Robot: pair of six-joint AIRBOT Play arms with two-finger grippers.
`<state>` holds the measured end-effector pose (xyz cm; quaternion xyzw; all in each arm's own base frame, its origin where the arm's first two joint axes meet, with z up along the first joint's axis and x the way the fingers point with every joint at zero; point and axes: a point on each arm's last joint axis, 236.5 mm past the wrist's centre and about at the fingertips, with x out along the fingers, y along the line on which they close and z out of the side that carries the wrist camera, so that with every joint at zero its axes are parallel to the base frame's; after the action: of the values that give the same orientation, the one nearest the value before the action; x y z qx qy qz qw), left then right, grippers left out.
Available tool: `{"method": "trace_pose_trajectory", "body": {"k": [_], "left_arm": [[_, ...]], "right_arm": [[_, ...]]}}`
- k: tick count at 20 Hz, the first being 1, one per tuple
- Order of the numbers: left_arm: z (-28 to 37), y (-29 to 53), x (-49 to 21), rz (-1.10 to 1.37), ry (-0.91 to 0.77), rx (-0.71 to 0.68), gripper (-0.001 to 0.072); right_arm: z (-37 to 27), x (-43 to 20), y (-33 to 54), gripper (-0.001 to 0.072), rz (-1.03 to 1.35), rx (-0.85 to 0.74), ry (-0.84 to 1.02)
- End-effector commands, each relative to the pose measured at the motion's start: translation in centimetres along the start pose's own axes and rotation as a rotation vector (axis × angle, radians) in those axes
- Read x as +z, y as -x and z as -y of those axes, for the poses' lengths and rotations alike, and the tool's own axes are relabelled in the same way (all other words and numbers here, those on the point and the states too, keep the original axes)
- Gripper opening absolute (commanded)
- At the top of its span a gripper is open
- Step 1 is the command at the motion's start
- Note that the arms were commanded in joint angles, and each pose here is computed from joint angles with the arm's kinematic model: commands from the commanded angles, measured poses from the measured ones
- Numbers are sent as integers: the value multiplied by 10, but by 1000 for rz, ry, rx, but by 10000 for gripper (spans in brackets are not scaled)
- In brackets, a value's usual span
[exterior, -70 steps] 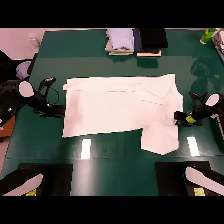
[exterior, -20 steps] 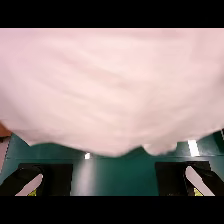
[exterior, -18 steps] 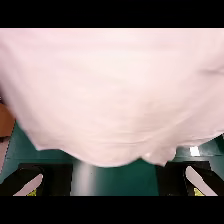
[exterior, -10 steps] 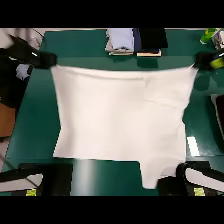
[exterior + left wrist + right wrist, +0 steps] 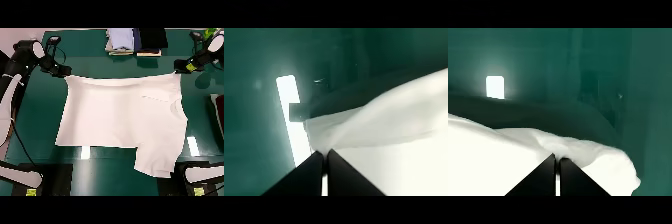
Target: Fold the shirts.
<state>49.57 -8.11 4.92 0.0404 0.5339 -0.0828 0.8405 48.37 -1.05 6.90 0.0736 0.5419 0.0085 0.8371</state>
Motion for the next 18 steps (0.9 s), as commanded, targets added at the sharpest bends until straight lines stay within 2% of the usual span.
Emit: {"method": "trace_pose_trajectory", "body": {"k": [1, 9, 18], "left_arm": [[0, 15, -7, -57, -75, -3, 27], [-4, -17, -97, -358, -78, 1, 28], [5, -44, -137, -437, -37, -38, 28]], "right_arm": [[6, -4, 24, 14, -11, -41, 30], [30, -125, 17, 14, -178, -72, -26], [32, -199, -11, 17, -245, -64, -54]]}}
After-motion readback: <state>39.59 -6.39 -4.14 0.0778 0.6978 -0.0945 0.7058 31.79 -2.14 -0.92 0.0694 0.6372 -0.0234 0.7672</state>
